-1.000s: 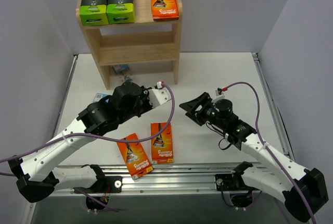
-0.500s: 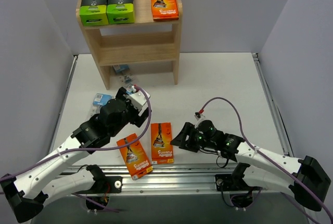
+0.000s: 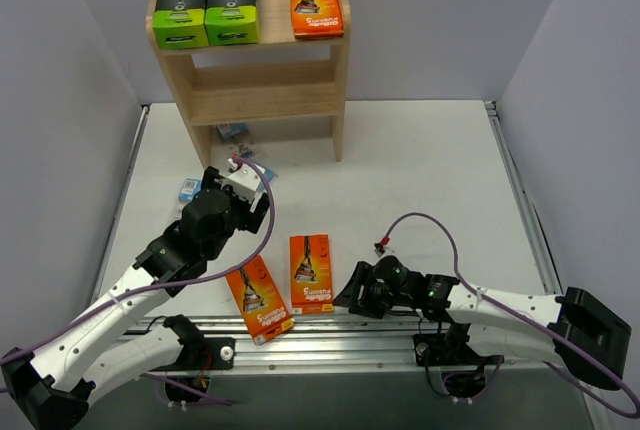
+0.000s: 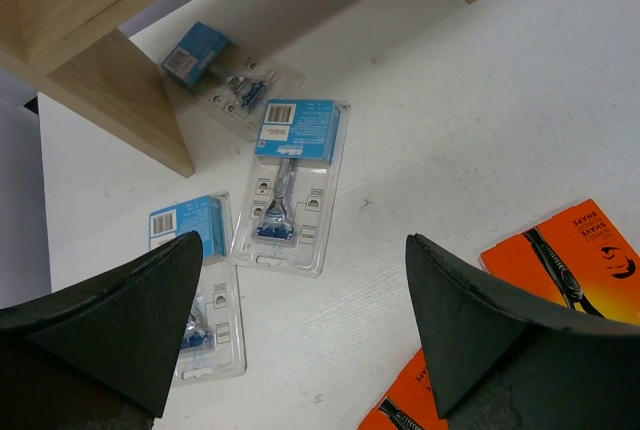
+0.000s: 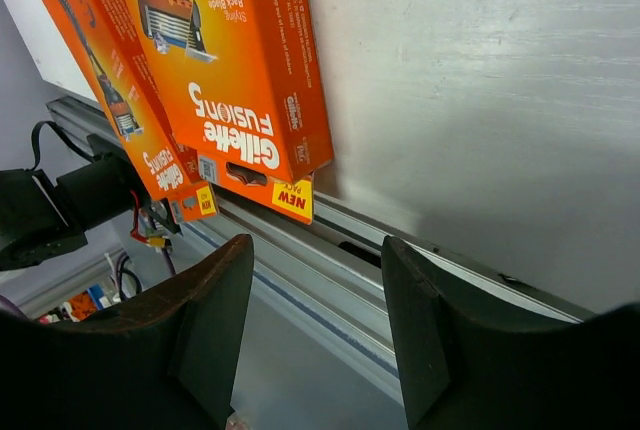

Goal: Place and organize the shaving razors onto the shelf

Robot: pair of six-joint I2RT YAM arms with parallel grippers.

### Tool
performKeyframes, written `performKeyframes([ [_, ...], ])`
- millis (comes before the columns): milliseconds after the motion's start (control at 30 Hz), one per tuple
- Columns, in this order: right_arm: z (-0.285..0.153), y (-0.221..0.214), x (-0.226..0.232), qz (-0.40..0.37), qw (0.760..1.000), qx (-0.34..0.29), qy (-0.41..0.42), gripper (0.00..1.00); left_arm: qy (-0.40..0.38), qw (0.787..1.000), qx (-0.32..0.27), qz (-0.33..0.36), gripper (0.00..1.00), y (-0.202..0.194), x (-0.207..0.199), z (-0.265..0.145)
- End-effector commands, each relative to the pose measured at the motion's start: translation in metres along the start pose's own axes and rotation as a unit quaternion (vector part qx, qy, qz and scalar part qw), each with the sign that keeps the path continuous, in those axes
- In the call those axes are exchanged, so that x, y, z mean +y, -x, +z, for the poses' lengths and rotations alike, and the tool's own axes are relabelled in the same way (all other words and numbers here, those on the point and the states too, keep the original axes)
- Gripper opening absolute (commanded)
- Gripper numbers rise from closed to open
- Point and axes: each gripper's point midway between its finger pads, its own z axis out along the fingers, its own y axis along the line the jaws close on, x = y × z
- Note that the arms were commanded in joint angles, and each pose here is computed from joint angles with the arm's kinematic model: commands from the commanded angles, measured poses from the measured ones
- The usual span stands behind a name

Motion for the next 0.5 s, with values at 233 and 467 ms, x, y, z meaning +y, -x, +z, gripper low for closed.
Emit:
performKeyframes([
  [233, 0.023, 0.000, 0.012, 0.016, 1.000, -0.002, 0.014, 0.48, 0.056, 0.998, -0.029, -0.028, 0.97, 0.013, 0.022, -0.005],
  [467, 0.028, 0.000, 0.014, 0.026, 0.999, -0.006, 0.018, 0.42, 0.062, 0.997, -0.028, -0.032, 0.97, 0.011, 0.024, -0.006],
])
